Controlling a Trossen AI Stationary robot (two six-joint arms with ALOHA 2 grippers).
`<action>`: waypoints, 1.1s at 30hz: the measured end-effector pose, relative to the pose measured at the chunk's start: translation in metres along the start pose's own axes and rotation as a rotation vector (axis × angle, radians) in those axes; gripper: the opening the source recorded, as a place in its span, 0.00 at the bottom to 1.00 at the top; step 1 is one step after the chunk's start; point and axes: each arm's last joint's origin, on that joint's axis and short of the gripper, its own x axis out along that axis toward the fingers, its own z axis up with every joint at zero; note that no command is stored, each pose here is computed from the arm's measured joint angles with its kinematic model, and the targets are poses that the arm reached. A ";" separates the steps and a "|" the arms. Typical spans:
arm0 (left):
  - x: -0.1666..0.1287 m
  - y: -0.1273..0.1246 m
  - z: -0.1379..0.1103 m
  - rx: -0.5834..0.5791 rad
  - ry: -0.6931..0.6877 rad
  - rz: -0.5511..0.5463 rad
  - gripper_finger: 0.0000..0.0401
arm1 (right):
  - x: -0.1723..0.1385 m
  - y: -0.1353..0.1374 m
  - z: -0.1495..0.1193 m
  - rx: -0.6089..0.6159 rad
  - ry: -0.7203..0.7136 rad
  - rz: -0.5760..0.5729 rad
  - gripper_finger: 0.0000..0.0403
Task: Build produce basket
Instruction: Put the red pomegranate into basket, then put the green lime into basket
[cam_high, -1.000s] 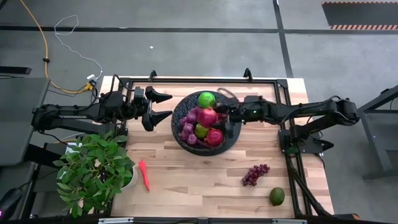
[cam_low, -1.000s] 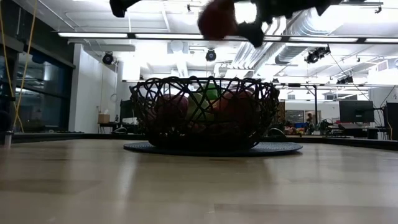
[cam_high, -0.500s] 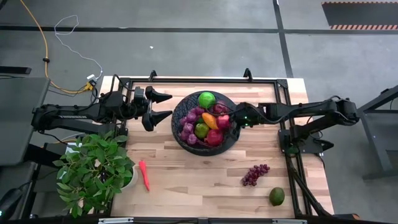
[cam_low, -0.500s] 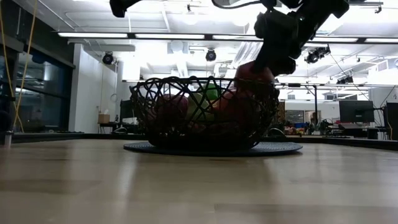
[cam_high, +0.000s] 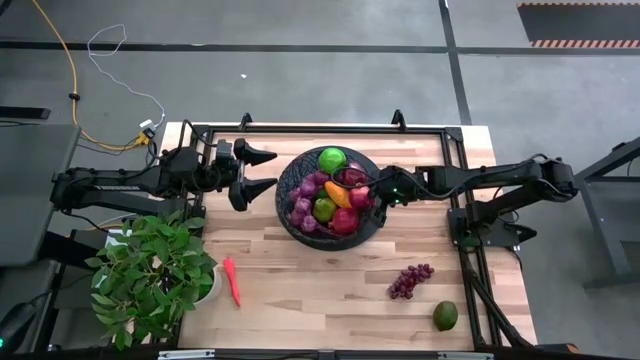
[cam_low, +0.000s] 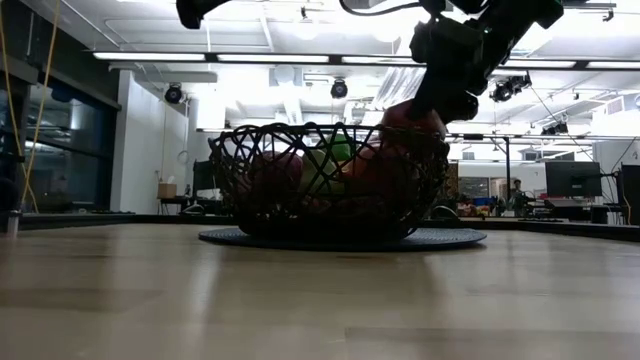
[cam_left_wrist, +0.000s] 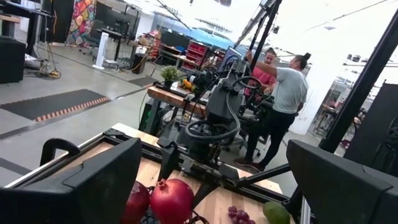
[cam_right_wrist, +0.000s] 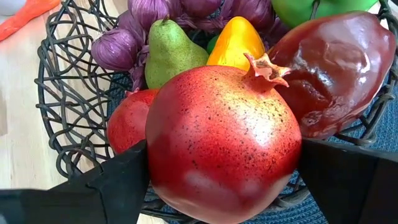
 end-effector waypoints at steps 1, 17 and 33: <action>0.000 0.000 0.000 0.000 0.000 0.000 0.97 | 0.000 0.000 0.000 -0.001 0.000 0.000 0.83; 0.000 0.000 0.000 0.002 0.000 -0.001 0.97 | 0.000 0.000 0.000 0.002 0.003 0.004 0.85; 0.000 0.000 0.000 0.001 0.002 0.000 0.97 | -0.021 -0.004 0.010 -0.054 -0.040 -0.003 0.97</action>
